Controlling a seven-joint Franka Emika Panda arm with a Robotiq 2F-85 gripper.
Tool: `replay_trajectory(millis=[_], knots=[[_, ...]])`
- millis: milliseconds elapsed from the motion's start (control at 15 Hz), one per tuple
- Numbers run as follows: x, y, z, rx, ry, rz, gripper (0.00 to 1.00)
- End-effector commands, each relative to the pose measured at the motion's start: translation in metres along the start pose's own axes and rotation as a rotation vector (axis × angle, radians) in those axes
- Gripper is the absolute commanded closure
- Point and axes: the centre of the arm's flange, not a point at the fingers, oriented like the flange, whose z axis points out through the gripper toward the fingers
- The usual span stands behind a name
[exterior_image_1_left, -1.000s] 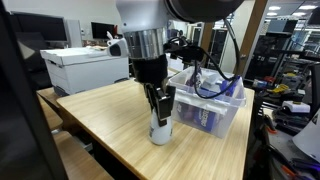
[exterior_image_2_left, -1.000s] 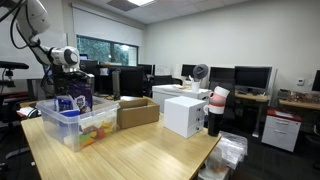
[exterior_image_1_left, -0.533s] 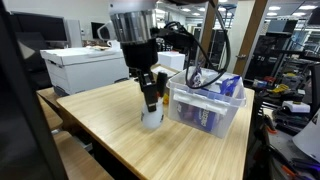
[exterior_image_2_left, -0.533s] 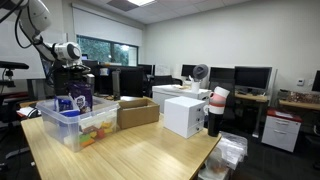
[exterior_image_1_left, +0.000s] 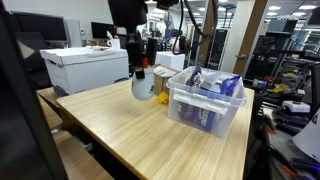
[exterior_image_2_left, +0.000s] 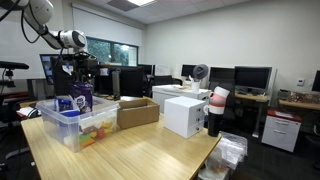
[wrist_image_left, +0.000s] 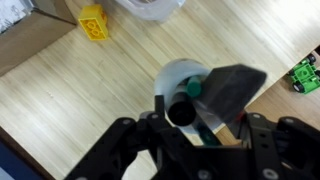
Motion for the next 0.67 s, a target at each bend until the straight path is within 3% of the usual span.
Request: replay_trajectory(millis=[0,600], knots=[[-0.005,0.019,-0.04,0.023,0.002,0.043,0.66],[-0.047,0.072,-0.086,0.019,0.055,0.182,0.66]])
